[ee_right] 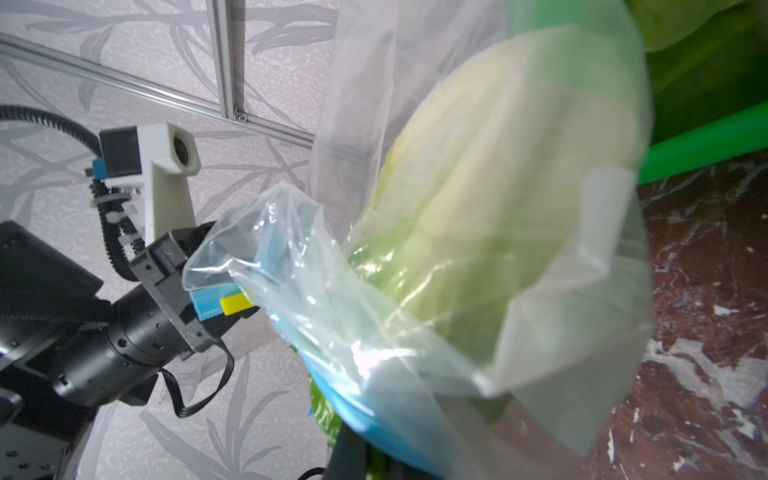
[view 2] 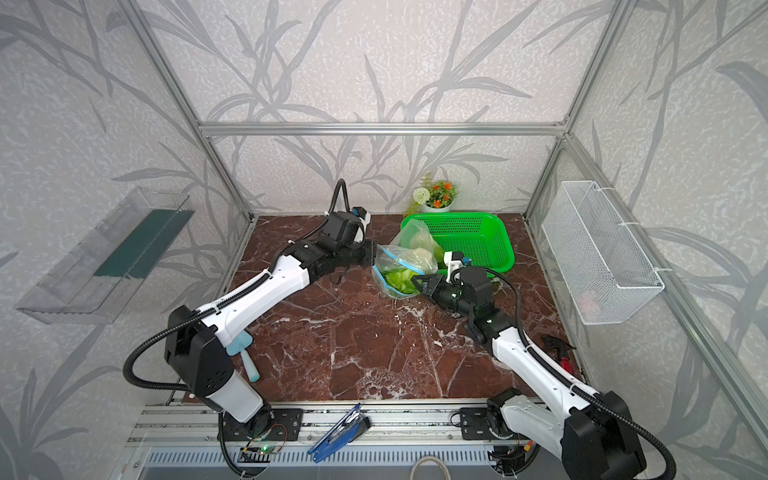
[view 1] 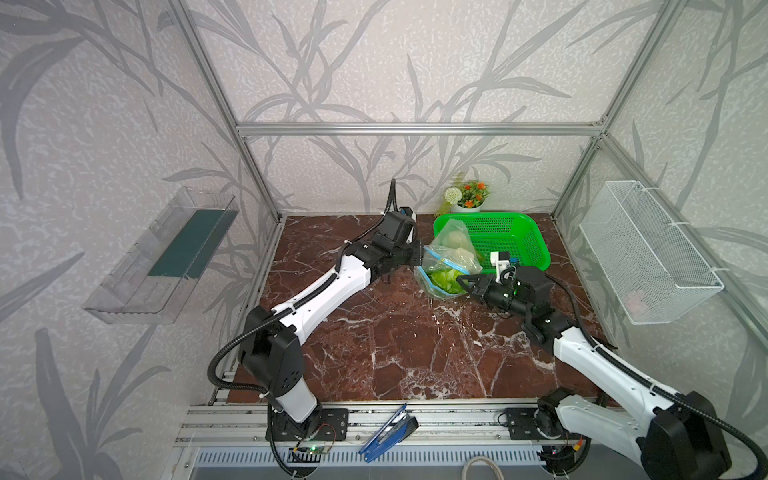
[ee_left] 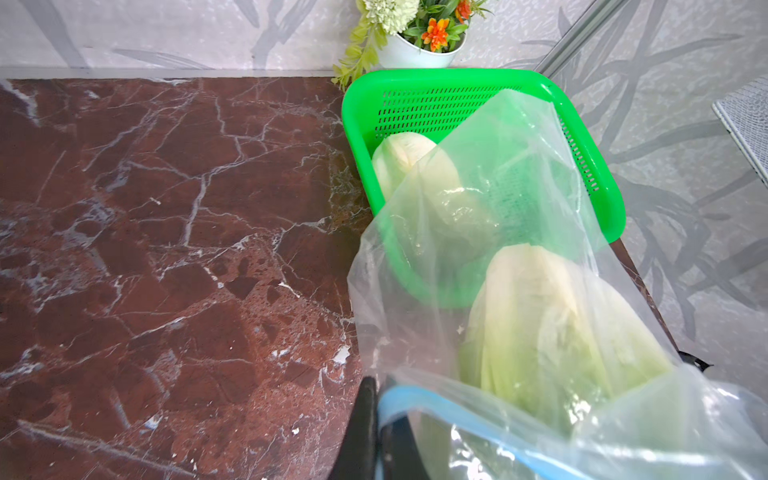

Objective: Open the zip-top bag and take out the chinese cabbages
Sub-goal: Pick up the Chinese cabbage from the zipper food storage bag.

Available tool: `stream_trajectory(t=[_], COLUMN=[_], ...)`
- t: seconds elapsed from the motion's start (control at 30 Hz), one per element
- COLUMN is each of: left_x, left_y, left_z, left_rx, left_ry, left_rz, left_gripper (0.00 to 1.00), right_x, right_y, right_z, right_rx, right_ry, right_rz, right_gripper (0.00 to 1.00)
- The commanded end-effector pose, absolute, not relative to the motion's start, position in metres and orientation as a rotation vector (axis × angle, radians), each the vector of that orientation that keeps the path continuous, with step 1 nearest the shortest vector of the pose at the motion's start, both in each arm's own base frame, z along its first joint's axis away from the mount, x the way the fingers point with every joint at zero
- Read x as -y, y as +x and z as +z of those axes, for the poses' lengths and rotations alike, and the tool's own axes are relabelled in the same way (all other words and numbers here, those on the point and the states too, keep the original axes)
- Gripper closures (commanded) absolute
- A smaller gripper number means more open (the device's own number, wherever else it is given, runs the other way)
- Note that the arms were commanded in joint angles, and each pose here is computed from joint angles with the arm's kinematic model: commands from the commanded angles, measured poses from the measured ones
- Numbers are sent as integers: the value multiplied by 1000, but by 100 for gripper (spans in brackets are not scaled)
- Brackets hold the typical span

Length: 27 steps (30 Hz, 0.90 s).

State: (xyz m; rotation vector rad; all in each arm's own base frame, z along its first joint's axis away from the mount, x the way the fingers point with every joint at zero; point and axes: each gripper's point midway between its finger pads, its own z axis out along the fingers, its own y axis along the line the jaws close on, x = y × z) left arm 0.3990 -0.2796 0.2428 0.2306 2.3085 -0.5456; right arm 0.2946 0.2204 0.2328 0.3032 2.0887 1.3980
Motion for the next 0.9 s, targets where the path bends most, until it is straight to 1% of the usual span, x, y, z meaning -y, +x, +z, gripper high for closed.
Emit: stream_trajectory(t=[0.0, 0.1, 0.23, 0.33, 0.43, 0.67, 0.87], left_x=[292, 298, 305, 294, 285, 271, 274], left_y=[405, 405, 394, 394, 392, 366, 343], left_z=[266, 272, 280, 273, 258, 205, 201], left_rx=[-2265, -2268, -2247, -2255, -2293, -2395, -2364], left_ry=[306, 335, 366, 346, 356, 385, 391], left_rz=[-594, -608, -690, -626, -554, -497, -539], left_gripper=[100, 100, 100, 100, 100, 100, 100], right_x=[-237, -238, -233, -236, -235, -218, -215], right_y=[283, 284, 287, 289, 293, 320, 342], right_z=[246, 241, 221, 223, 236, 273, 281], right_rx=[-2116, -2136, -2204, -2180, -2107, -1865, -1772], right_ry=[106, 94, 96, 89, 119, 309, 411], right_rz=[1385, 1367, 1264, 1294, 1344, 1565, 1649], right_gripper=[100, 100, 100, 100, 100, 100, 100])
